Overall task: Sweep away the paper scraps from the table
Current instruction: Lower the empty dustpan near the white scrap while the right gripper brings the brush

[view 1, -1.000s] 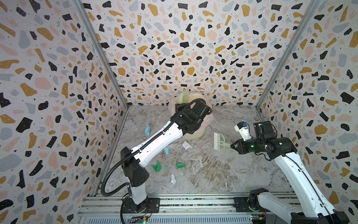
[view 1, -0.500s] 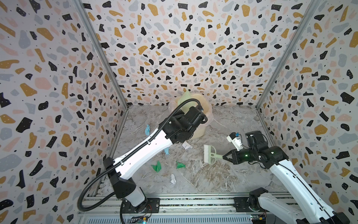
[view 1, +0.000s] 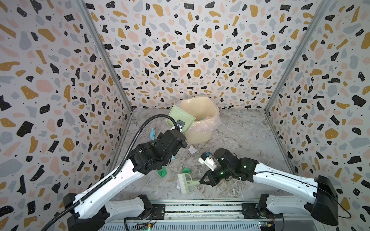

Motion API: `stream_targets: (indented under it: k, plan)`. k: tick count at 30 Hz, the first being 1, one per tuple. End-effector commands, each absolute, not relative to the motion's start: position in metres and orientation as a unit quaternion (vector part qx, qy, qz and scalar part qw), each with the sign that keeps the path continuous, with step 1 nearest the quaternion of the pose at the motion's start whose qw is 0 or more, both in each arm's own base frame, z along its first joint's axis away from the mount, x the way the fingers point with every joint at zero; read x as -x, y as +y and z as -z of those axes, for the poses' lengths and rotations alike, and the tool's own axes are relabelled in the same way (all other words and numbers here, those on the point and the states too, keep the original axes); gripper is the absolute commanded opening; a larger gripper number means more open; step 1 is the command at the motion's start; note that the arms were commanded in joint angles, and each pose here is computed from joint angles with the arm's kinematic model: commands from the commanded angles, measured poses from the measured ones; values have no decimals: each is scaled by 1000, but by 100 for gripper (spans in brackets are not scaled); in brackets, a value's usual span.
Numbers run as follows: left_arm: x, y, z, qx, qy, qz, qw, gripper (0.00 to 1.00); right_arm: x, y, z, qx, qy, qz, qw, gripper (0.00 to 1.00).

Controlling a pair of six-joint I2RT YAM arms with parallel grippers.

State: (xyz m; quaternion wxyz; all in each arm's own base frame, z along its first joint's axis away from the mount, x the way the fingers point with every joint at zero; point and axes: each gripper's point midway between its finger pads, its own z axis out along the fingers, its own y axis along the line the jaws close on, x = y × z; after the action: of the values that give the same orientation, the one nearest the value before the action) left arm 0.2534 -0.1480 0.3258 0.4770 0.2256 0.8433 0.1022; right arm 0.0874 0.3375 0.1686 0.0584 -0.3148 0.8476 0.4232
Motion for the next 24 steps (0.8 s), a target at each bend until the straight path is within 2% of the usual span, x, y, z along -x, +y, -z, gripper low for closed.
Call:
stream_targets:
  k: [1, 8, 12, 18, 24]
  plan:
    - [-248, -150, -326, -201, 848, -59, 487, 0, -89, 368, -190, 318, 832, -448, 73, 0]
    - [-243, -148, -317, -209, 851, -56, 479, 0, -95, 398, -174, 305, 843, -442, 38, 0]
    - [-242, -146, -316, -207, 852, -58, 478, 0, -103, 396, -149, 293, 871, -394, 19, 0]
    - [-242, -146, -313, -205, 854, -55, 475, 0, -124, 365, -137, 268, 899, -345, 24, 0]
    - [-241, -148, -307, -206, 856, -51, 471, 0, -137, 309, -128, 245, 925, -290, 27, 0]
